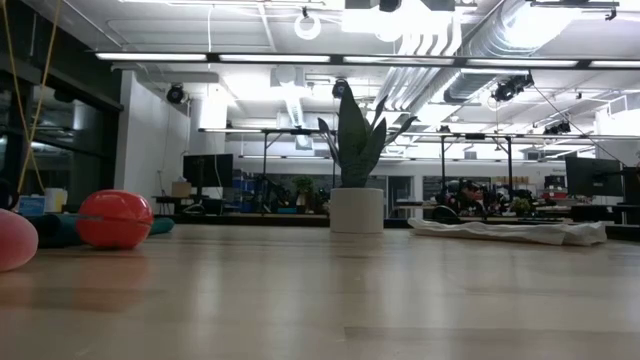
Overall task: Pick and placing Produce into tupperware
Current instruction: Put the red cherry into the black bin
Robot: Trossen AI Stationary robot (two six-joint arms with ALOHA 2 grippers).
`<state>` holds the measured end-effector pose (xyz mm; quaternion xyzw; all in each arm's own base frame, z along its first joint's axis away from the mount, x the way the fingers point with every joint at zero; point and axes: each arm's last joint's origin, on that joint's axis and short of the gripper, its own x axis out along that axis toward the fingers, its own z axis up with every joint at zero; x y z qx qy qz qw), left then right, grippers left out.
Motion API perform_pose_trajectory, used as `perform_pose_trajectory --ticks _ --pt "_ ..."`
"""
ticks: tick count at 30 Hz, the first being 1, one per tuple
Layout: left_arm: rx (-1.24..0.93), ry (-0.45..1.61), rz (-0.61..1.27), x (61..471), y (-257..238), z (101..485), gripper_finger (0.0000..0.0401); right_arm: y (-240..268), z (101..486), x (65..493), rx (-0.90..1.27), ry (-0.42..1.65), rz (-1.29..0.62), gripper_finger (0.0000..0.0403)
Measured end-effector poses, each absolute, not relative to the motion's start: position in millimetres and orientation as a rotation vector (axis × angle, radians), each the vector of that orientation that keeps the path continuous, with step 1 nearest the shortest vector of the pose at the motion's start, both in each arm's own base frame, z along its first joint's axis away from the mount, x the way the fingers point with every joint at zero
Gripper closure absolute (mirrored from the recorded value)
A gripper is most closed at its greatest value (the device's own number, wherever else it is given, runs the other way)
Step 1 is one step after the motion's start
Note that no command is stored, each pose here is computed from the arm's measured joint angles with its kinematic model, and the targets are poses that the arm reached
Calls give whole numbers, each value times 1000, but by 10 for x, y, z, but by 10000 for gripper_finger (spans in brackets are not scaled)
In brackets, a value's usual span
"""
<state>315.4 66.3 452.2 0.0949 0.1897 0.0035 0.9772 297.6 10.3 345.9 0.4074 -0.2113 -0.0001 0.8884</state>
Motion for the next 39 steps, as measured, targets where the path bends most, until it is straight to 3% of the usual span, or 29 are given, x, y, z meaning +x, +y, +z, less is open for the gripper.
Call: perform_pose_trajectory --ticks 14,26,39 --pt "202 397 -1 3283 691 4429 293 104 3459 2976 828 -439 -3 168" --pt "217 367 4 3295 695 4456 293 39 3459 2980 820 -438 0 233" --pt "239 369 0 3294 696 4454 293 41 3460 2980 817 -436 4 241"
